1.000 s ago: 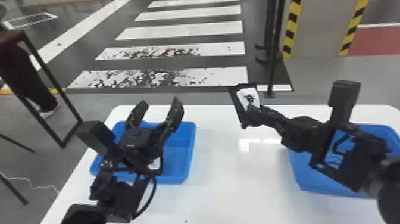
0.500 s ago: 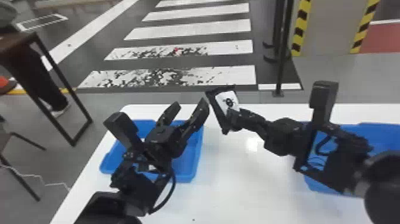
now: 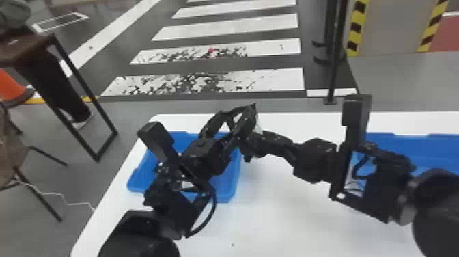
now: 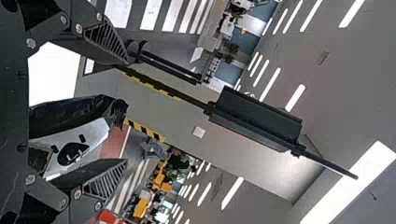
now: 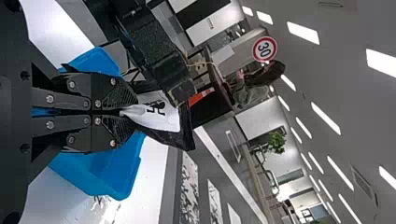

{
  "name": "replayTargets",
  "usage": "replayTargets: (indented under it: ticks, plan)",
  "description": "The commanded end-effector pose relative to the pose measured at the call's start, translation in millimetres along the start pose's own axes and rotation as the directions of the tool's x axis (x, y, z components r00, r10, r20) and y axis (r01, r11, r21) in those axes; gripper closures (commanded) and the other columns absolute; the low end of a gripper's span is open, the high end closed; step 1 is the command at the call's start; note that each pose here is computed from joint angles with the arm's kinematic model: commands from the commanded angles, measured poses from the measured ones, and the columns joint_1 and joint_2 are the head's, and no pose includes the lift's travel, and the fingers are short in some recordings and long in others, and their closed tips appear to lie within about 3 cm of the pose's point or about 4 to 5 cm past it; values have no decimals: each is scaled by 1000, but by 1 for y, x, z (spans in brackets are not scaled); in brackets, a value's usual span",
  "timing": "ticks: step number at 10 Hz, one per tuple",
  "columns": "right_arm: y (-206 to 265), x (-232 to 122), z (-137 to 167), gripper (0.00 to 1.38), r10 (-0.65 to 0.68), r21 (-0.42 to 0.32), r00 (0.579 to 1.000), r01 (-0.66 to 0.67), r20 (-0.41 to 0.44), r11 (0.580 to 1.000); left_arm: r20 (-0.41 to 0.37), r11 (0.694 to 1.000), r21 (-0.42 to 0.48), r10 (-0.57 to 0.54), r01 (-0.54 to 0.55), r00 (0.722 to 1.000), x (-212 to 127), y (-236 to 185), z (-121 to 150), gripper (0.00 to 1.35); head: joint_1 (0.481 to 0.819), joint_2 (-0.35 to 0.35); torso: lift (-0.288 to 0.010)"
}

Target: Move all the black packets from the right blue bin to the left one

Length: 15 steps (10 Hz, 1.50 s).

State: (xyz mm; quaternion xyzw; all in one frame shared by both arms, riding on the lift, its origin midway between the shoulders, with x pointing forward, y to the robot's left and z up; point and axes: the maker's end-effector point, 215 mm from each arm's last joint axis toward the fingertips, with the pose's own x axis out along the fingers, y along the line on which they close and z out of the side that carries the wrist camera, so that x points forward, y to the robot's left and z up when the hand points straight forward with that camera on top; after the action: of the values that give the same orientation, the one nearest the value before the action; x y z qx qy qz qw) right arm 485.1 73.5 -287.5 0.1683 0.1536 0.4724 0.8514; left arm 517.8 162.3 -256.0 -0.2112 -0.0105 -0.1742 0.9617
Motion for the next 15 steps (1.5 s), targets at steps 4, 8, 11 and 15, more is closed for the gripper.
replayTargets:
  ticks: [4, 8, 11, 15]
  plan:
    - [-9, 4, 10, 1118, -15, 6, 1000, 15, 27, 1000, -83, 999, 52, -7, 11, 997, 6, 0, -17, 1208, 686, 241, -140]
    - [-22, 5, 18, 610, -38, 28, 997, 36, 70, 999, 26, 992, 126, 15, -18, 1000, 5, 10, 20, 1208, 659, 241, -140]
    - [-43, -19, 18, 82, -87, 79, 990, 79, 111, 994, 130, 924, 313, 188, -220, 973, 4, 94, 45, 1208, 639, 259, -140]
    - [-88, -71, 36, 85, -226, 12, 966, 226, 124, 974, 133, 842, 330, 407, -427, 904, -37, 172, 14, 73, 661, 318, -140]
